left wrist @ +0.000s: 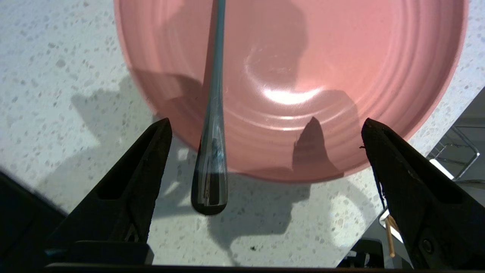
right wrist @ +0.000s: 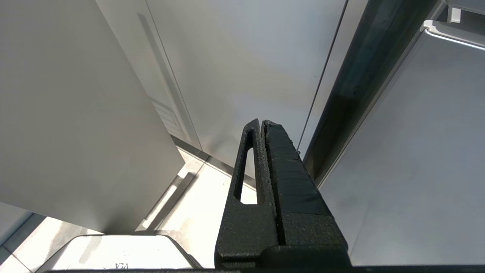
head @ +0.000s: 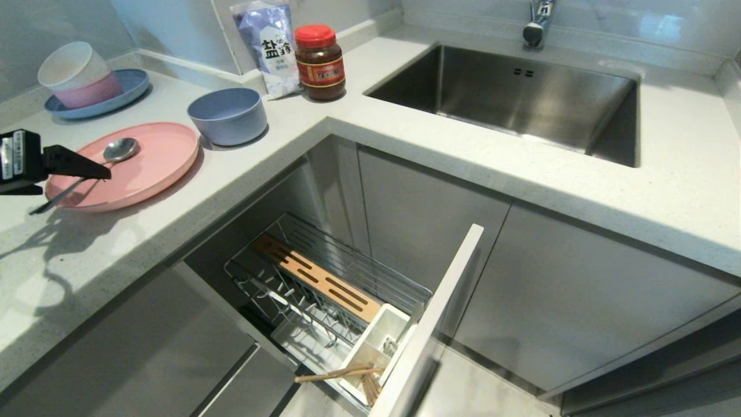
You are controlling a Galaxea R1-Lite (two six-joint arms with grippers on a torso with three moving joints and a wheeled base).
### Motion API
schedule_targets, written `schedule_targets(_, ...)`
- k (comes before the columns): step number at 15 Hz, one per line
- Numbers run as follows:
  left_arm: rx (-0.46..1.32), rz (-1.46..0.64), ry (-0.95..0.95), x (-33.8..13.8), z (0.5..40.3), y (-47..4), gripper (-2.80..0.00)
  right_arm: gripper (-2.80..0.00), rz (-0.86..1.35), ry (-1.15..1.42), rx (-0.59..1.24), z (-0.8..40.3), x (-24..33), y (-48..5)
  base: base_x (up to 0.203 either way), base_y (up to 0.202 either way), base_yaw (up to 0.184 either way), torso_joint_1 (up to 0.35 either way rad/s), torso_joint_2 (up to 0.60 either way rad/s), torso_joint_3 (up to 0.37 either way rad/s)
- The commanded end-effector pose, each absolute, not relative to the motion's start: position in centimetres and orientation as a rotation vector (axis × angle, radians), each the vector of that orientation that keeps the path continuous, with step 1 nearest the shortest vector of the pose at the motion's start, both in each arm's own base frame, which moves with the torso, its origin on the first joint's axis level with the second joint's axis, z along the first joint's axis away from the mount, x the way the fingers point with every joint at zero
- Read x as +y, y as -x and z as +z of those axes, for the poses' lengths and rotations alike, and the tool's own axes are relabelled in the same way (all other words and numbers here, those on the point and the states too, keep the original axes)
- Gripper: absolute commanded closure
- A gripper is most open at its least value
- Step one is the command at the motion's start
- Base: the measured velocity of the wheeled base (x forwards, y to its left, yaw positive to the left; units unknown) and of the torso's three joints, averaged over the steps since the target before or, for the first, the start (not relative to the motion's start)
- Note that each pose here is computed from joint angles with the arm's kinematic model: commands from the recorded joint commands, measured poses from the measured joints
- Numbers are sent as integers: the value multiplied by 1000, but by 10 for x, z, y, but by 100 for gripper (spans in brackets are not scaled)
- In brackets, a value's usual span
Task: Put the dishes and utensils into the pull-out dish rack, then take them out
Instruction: Pick up the spoon and place it in the cupboard
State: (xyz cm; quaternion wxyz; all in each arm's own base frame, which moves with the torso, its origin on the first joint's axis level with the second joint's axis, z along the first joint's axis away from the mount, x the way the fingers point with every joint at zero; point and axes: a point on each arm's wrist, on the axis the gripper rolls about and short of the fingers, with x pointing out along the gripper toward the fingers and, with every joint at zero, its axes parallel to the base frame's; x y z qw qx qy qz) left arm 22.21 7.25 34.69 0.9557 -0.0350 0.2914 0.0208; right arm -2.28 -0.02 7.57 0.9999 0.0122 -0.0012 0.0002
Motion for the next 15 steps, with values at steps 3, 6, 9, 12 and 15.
schedule_targets(3,590,33,71,77,339,-241,-280,0,0,-25,-6,75,0,23,0,0,0,0,0,0)
schedule_targets(6,592,37,73,78,338,-243,-280,0,1,-25,-4,75,0,23,0,0,0,0,0,0)
schedule_targets(9,594,32,72,77,337,-243,-280,0,1,-25,-6,75,0,23,0,0,0,0,0,0)
schedule_targets(12,595,32,72,77,337,-244,-280,0,2,-25,-5,75,0,23,0,0,0,0,0,0)
schedule_targets(15,598,31,72,77,336,-244,-280,0,2,-25,-5,75,0,23,0,0,0,0,0,0)
